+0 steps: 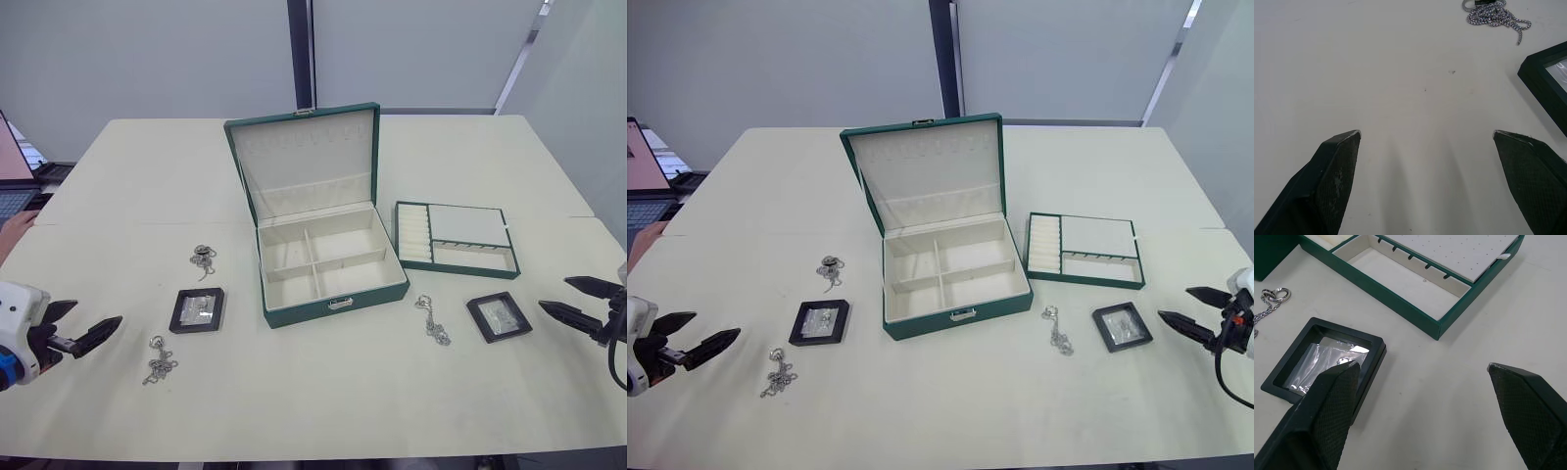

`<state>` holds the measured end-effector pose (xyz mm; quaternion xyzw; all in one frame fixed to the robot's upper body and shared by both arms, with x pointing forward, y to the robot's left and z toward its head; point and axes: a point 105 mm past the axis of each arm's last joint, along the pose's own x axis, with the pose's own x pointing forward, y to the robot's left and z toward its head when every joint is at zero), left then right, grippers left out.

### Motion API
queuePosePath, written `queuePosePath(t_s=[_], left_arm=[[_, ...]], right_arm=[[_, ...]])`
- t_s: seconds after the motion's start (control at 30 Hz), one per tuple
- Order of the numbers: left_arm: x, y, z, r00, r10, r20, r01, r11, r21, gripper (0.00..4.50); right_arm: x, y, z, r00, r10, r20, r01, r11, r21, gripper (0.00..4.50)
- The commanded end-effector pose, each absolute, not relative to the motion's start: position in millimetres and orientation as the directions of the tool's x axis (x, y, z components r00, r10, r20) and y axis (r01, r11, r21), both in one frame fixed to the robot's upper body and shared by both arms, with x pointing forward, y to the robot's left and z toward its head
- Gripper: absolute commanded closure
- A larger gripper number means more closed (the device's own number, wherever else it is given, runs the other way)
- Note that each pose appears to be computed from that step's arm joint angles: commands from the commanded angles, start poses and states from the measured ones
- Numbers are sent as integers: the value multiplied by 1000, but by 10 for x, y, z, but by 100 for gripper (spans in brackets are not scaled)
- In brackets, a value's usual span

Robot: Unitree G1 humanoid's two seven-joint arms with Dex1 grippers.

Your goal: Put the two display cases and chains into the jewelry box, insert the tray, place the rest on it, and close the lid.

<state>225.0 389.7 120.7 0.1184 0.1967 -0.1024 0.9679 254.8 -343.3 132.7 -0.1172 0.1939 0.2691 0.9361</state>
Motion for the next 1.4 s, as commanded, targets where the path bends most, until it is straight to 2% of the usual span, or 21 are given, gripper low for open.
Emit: queuePosePath(t_s=[0.03,0.47,0.93,1.4], left_arm=[[2259,3950,1356,919,-131,-371,224,950,220,0],[2240,4021,1343,922,-82,-378,185,951,246,0],[2249,4019,1292,916,-77,-394,185,952,244,0],[2275,3911,1317,929,-121,-351,202,958,202,0]], right_arm=[[2584,-3404,1415,787,465,-405,-558,816,-148,7],[2610,-3414,1388,787,466,-404,-559,815,-149,7],[2608,-3469,1371,793,450,-411,-547,822,-155,7],[2625,-3507,1428,806,449,-386,-536,830,-154,7]])
